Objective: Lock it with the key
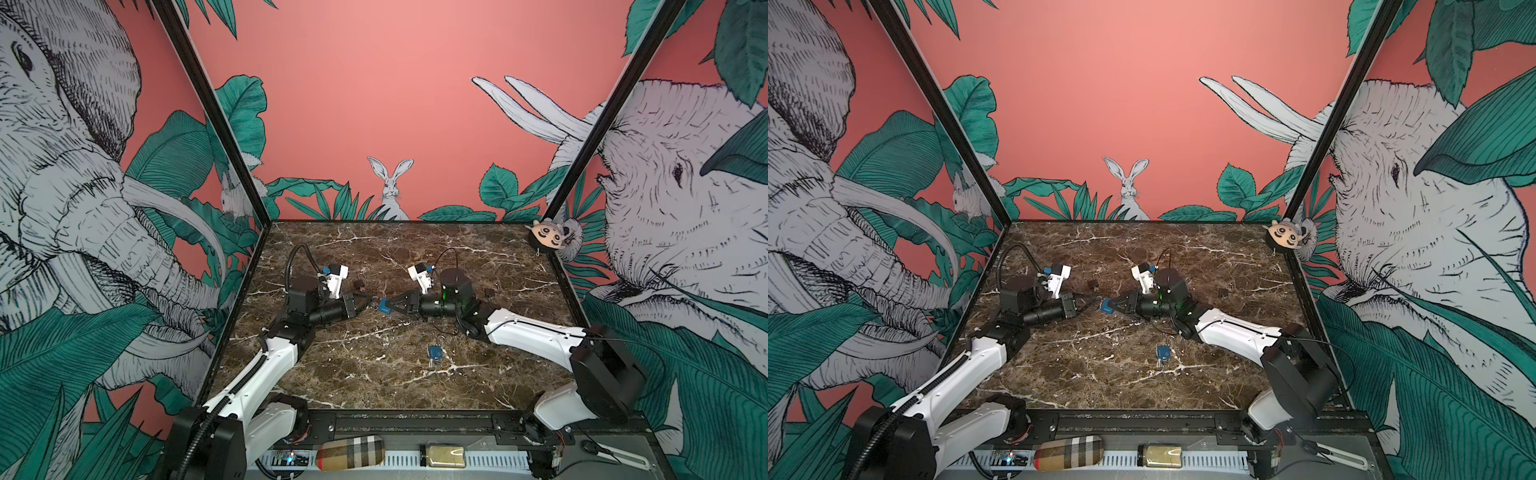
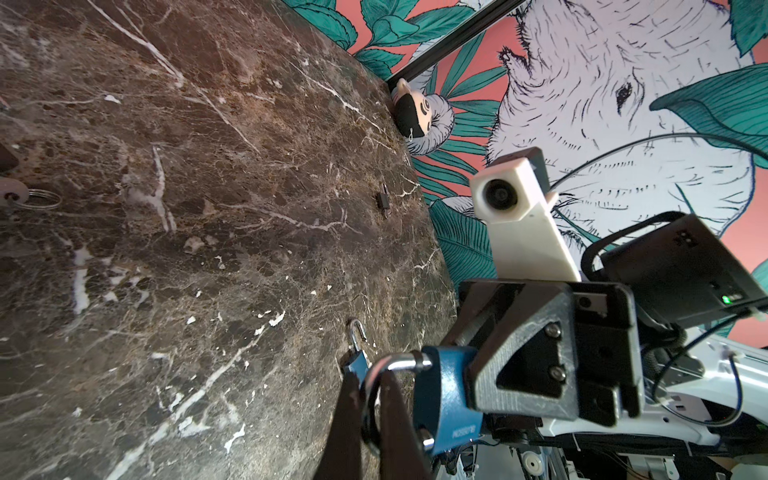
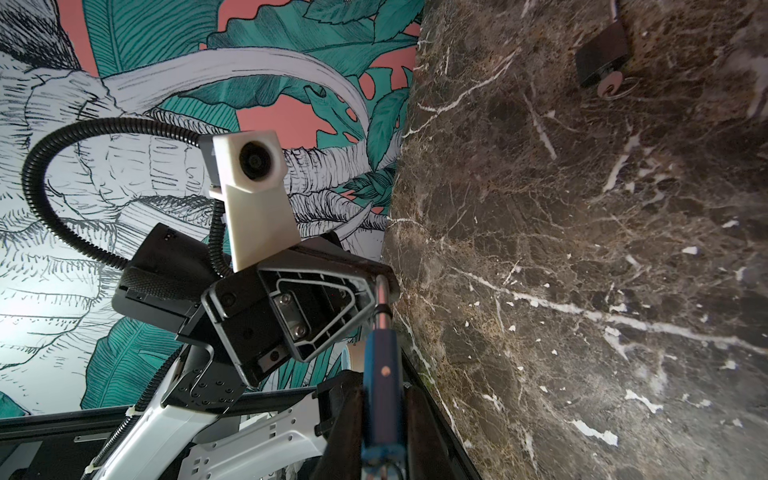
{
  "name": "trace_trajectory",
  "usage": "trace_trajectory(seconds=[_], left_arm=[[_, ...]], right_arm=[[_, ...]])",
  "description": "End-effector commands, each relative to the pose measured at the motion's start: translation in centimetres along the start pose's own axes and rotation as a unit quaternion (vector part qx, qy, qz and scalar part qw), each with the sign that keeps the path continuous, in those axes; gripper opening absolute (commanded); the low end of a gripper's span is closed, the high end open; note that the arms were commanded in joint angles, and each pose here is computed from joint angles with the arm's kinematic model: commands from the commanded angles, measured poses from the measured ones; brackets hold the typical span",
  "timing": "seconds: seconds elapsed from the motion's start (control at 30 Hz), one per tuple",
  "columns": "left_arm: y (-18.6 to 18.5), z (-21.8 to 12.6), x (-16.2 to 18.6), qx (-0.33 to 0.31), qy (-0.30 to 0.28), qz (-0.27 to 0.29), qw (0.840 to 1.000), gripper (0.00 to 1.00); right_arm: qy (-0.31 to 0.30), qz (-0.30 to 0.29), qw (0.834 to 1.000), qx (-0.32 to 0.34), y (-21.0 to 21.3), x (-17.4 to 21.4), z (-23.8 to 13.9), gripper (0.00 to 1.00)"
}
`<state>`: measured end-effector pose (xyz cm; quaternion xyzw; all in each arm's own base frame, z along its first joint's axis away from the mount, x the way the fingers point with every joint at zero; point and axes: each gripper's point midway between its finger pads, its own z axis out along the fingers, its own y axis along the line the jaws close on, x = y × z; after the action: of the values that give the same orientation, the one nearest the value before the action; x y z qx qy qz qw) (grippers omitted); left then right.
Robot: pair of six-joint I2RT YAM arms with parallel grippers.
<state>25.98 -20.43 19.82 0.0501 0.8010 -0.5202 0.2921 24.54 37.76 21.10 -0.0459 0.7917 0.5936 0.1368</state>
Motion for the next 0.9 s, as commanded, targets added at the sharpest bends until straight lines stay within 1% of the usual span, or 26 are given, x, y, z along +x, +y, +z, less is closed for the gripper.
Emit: trace_trajectory(seconds=[0.0, 0.17, 0.27, 0.43, 0.47, 0.57, 0.77, 0.87], left_arm=[[-3.6, 0.2, 2.2, 0.076, 0.05, 0.025, 0.996, 0.0], [-3.7, 0.2, 2.4, 0.079, 0.053, 0.024, 0.995, 0.0], [-4.1, 0.2, 2.4, 0.085, 0.052, 0.024, 0.995, 0.0], [-4.5, 0.1, 2.4, 0.089, 0.052, 0.025, 0.994, 0.0], [-4.5, 0.0, 2.5, 0.09, 0.052, 0.024, 0.994, 0.0], [-4.8, -0.1, 2.4, 0.094, 0.049, 0.025, 0.994, 0.0], [-5.7, -0.5, 2.5, 0.105, 0.048, 0.028, 0.993, 0.0], [-5.7, -0.6, 2.6, 0.101, 0.048, 0.031, 0.993, 0.0]], right_arm=[[-0.042, -0.065, 0.993, -0.086, 6.3, -2.2, 0.3, 0.0], [-0.056, -0.07, 0.992, -0.092, 6.8, -2.9, 0.4, 0.0], [-0.06, -0.063, 0.991, -0.1, 6.7, -3.2, 0.8, 0.0], [-0.065, -0.065, 0.987, -0.129, 7.9, -3.6, 1.4, 0.0], [-0.056, -0.06, 0.989, -0.12, 7.0, -3.4, 2.3, 0.0], [-0.049, -0.066, 0.99, -0.112, 6.9, -3.0, 3.0, 0.0], [-0.048, -0.066, 0.991, -0.11, 6.5, -3.0, 3.4, 0.0], [-0.047, -0.066, 0.991, -0.11, 6.4, -3.0, 3.5, 0.0]])
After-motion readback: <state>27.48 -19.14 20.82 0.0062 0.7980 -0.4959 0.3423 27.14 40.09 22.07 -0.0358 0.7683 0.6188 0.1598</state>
